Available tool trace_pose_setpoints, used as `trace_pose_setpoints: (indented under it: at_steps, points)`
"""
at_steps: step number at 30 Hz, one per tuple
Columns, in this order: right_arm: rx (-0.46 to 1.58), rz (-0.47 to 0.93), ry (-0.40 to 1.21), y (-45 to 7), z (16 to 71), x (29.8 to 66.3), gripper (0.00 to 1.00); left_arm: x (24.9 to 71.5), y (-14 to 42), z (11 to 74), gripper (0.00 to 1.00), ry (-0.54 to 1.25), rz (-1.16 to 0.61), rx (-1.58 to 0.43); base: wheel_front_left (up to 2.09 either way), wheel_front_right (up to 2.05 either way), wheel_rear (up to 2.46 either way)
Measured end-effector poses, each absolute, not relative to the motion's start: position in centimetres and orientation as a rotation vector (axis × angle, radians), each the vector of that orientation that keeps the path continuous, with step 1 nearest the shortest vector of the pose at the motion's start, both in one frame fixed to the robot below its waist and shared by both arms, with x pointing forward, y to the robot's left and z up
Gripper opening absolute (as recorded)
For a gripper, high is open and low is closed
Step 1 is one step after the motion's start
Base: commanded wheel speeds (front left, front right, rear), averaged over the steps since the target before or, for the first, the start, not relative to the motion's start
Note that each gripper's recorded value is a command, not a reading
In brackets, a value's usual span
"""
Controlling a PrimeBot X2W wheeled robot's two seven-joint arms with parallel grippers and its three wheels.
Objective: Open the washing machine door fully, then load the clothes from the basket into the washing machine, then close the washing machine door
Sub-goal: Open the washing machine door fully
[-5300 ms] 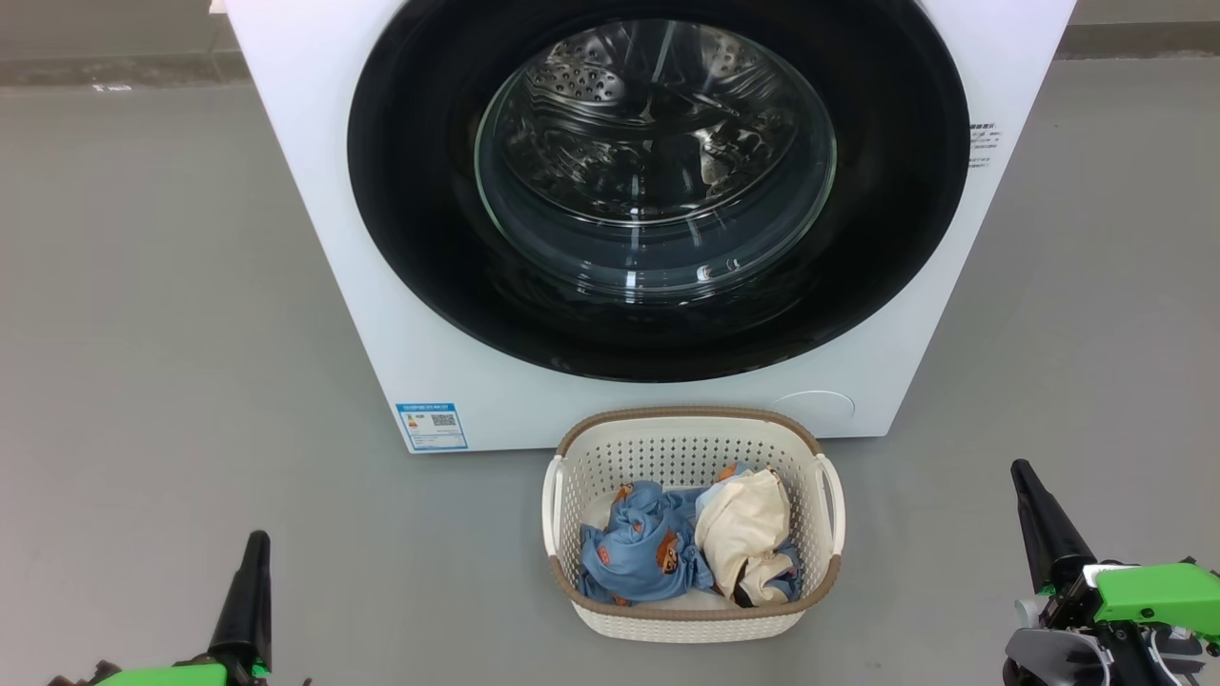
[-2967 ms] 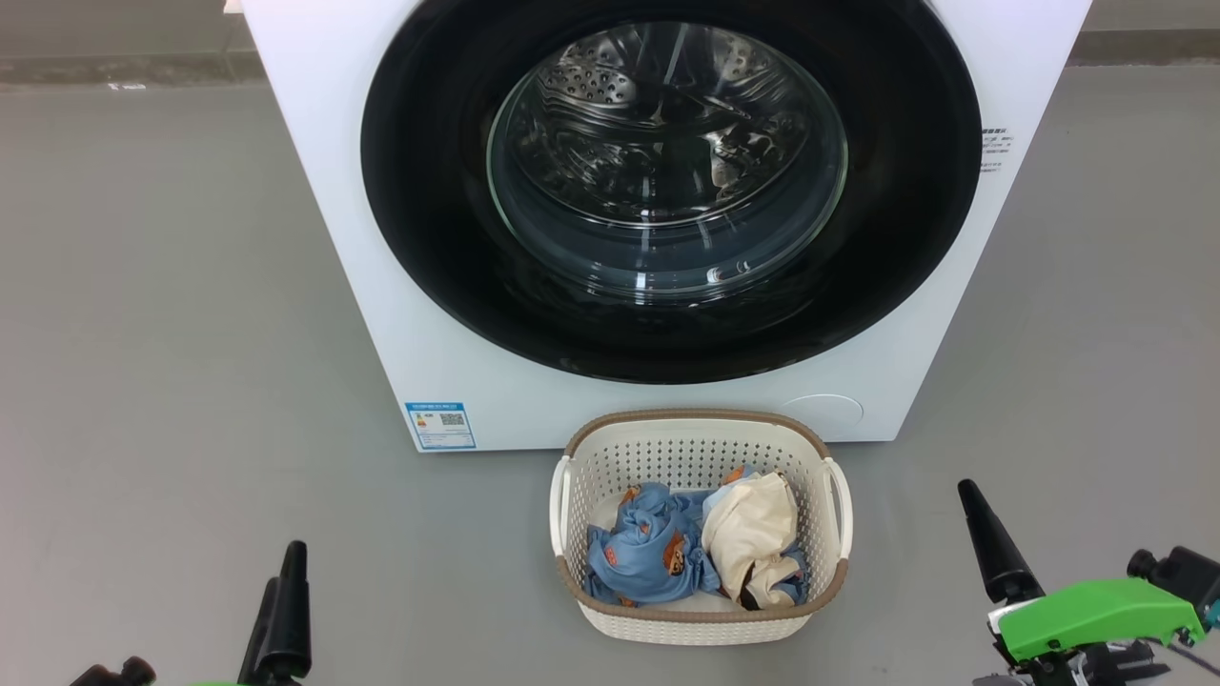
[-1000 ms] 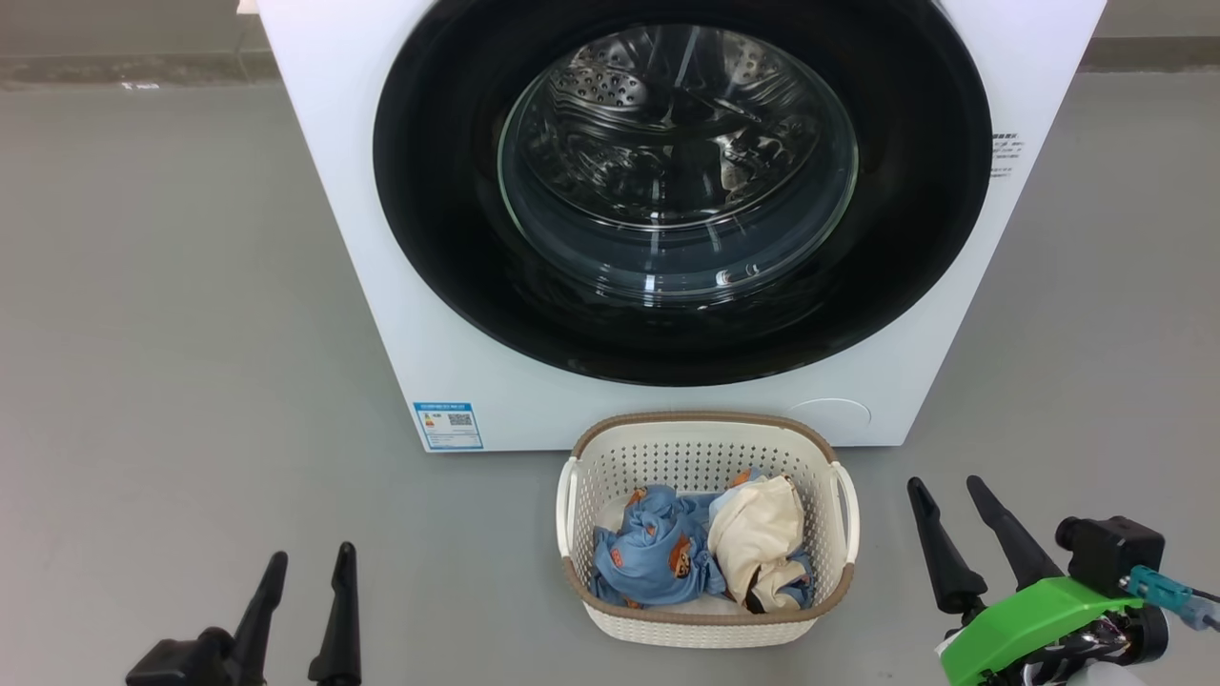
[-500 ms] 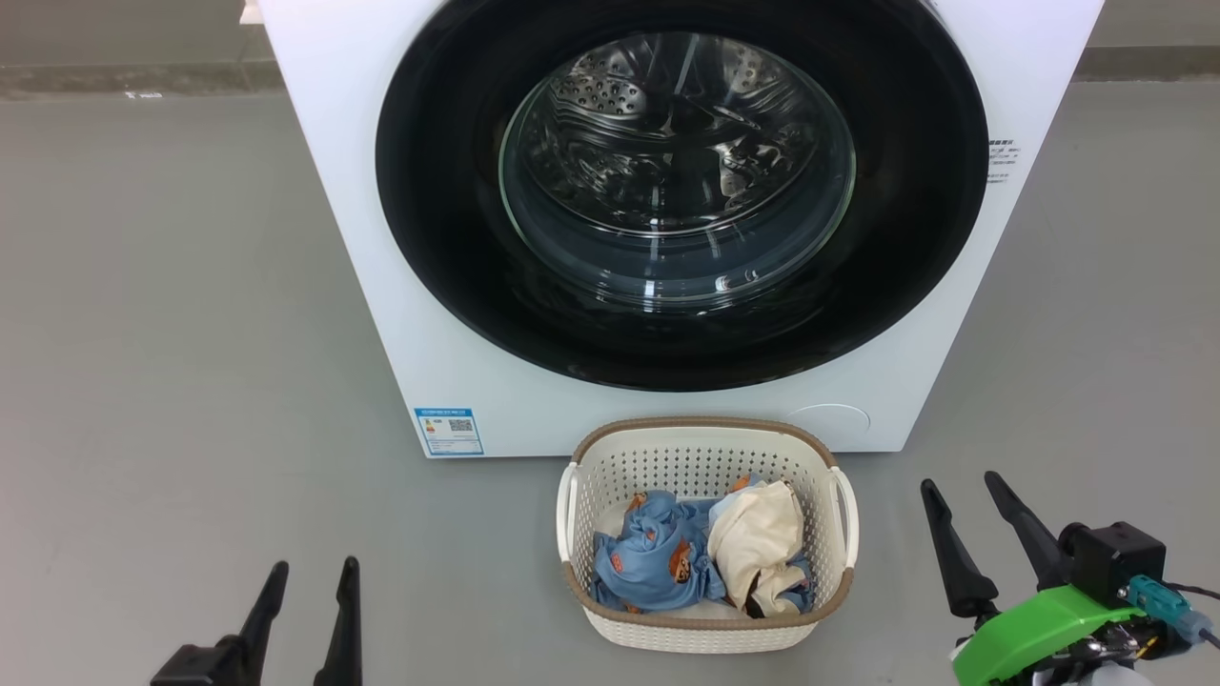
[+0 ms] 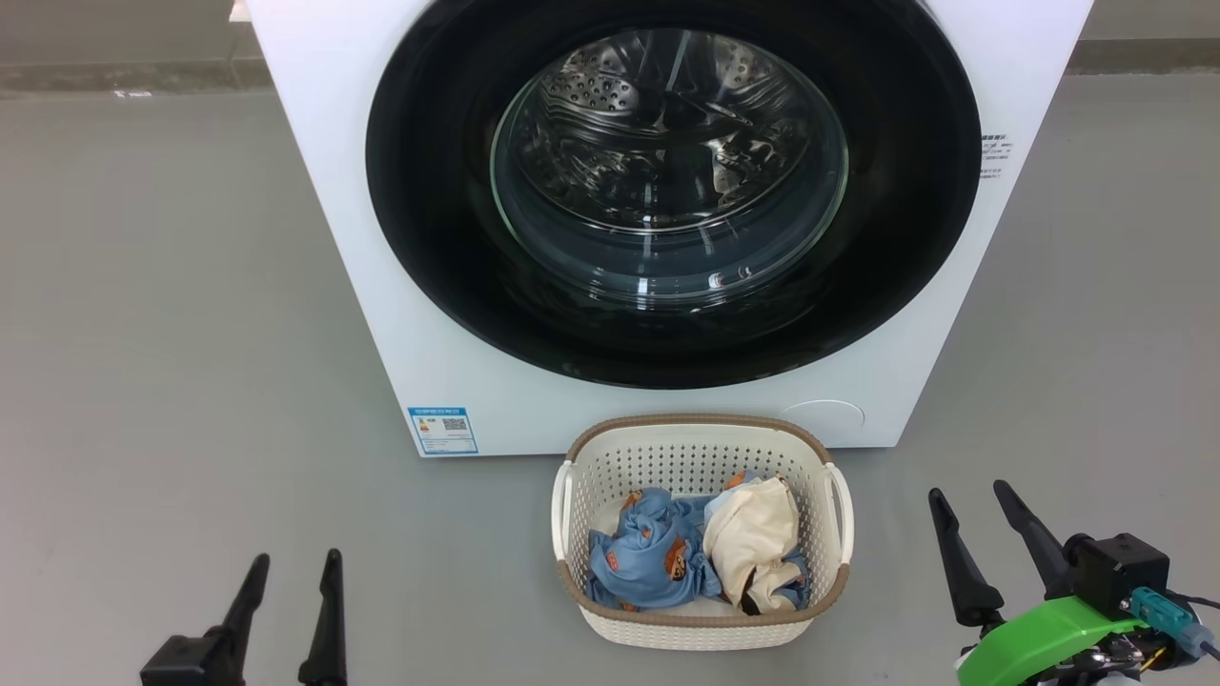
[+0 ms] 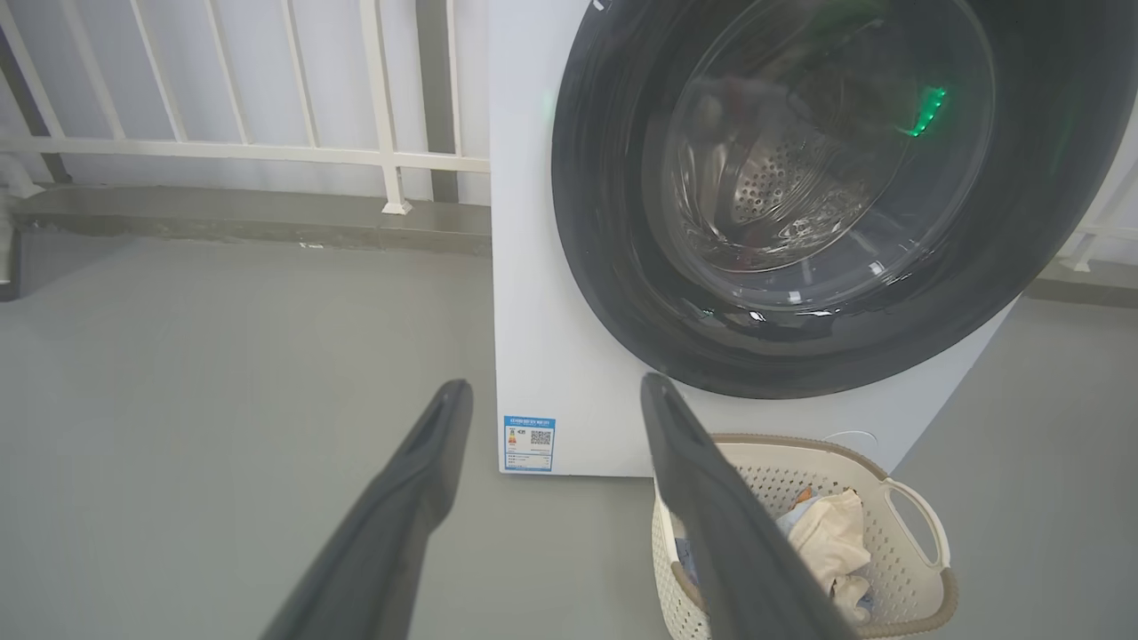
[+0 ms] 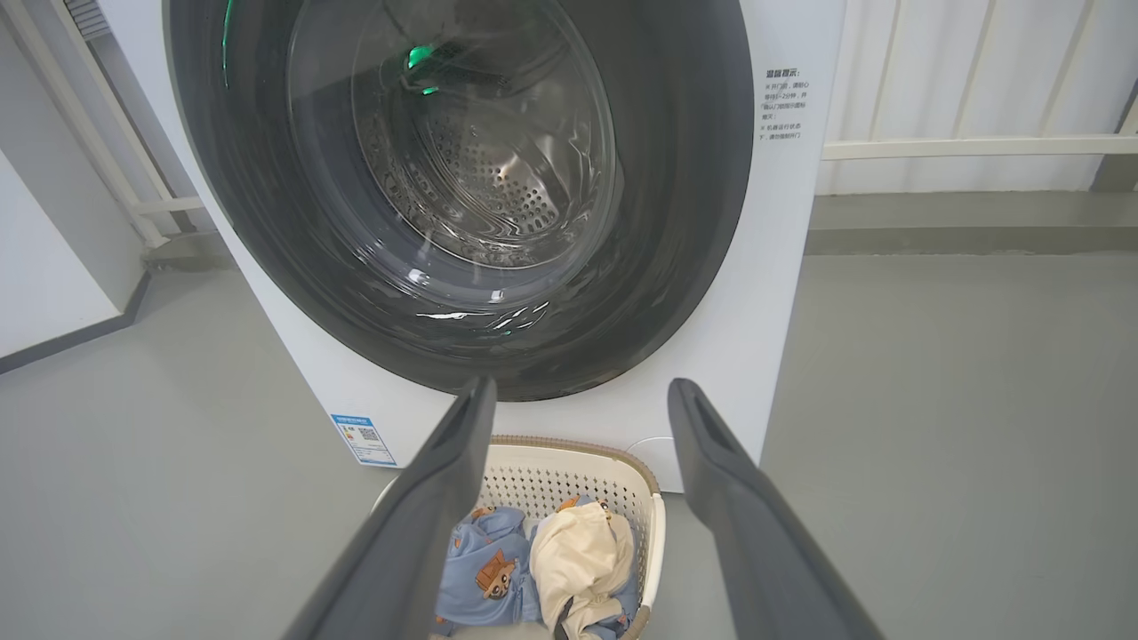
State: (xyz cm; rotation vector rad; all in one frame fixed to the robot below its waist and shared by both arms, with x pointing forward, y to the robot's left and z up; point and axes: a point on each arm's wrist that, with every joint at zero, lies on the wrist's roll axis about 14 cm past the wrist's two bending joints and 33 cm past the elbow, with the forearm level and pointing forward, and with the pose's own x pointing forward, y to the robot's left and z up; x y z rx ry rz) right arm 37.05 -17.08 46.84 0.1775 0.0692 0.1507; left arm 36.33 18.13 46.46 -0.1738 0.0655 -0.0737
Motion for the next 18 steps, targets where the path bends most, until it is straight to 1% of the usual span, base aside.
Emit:
trace_pose_setpoints:
  at_steps: [4, 8, 11, 18]
  points:
    - [0.177, 0.151, 0.068, -16.97, 46.85, 37.07, 1.0, 36.42, 18.1, 46.69, 1.0, 0.059, -0.079, -0.151, 0.41, 0.41, -0.83]
    - [0.181, 0.15, 0.068, -16.91, 46.86, 37.06, 1.0, 36.5, 18.23, 46.72, 1.0, 0.057, -0.075, -0.148, 0.73, 0.73, -1.45]
    - [0.185, 0.149, 0.068, -16.85, 46.83, 37.06, 1.0, 36.59, 18.16, 46.83, 1.0, 0.054, -0.078, -0.144, 1.0, 1.0, -2.01]
    - [0.186, 0.145, 0.072, -16.94, 46.67, 37.09, 1.0, 36.77, 18.04, 47.07, 1.0, 0.046, -0.082, -0.144, 1.22, 1.22, -2.44]
